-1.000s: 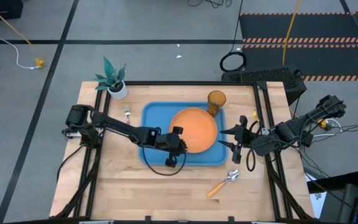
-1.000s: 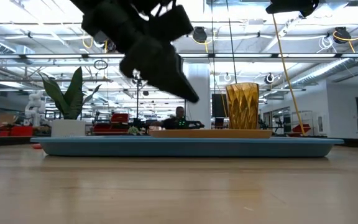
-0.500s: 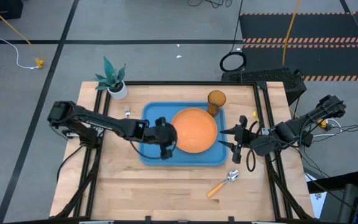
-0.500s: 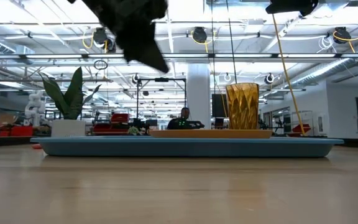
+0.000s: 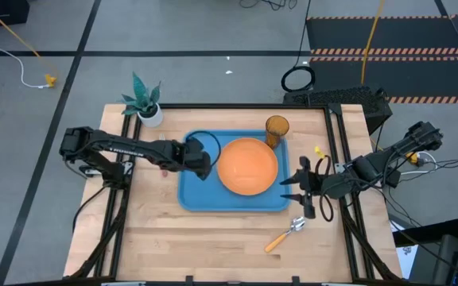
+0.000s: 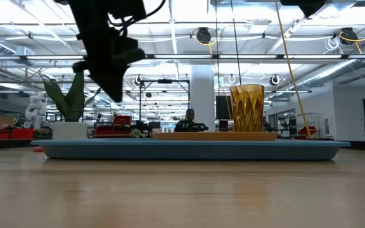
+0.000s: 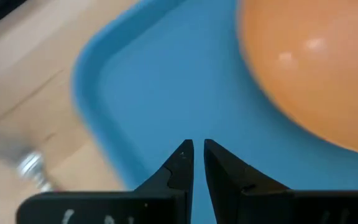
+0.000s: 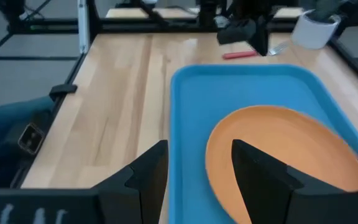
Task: Pick and place plate/cup/fork/spoon on tray
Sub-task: Put the red fork on the blue tray to the left side of the yellow plate
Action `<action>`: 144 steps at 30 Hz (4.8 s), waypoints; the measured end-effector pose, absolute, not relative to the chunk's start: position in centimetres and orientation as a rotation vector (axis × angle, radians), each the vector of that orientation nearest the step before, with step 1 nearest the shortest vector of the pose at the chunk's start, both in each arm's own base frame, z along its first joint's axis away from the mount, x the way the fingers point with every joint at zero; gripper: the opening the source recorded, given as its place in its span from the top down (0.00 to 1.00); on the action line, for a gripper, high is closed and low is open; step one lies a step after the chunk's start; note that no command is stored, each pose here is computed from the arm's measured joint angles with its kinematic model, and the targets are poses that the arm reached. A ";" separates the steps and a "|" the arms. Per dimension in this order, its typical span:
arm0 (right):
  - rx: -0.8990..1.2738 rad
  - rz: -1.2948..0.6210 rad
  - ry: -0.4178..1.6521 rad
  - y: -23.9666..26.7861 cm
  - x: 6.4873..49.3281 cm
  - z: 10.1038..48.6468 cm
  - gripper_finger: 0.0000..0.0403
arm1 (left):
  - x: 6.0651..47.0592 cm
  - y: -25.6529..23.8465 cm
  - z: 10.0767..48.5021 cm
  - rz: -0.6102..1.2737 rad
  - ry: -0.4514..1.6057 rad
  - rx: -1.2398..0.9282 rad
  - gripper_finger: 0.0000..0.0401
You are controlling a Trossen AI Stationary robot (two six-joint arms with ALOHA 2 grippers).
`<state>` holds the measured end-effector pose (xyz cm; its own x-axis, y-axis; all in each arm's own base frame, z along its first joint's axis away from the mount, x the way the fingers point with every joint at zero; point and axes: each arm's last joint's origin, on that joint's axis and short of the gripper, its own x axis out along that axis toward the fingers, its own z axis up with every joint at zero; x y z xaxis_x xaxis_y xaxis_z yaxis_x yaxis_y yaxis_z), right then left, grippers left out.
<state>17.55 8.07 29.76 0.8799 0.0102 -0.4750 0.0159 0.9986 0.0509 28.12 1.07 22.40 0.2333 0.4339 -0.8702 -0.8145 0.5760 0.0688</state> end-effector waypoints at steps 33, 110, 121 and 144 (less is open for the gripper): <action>0.017 0.031 0.393 8.3 18.0 30.7 0.58 | 19.7 2.8 14.2 1.589 0.977 -0.607 0.58; -0.132 0.066 0.348 8.4 18.2 31.1 0.58 | 27.8 -3.3 20.9 1.102 0.610 -0.712 0.91; -0.172 0.123 0.355 9.2 17.7 31.0 0.58 | 30.2 -7.2 18.1 0.997 0.510 -0.853 0.91; -0.199 0.134 0.351 9.3 17.6 31.0 0.58 | 34.9 -4.6 13.5 1.210 0.482 -0.800 0.91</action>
<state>17.64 9.35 31.04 0.9304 0.0951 -0.3540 -0.1640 0.9717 -0.1701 34.93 -4.61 13.51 0.3049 0.6327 -0.7119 -0.9489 0.1380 -0.2837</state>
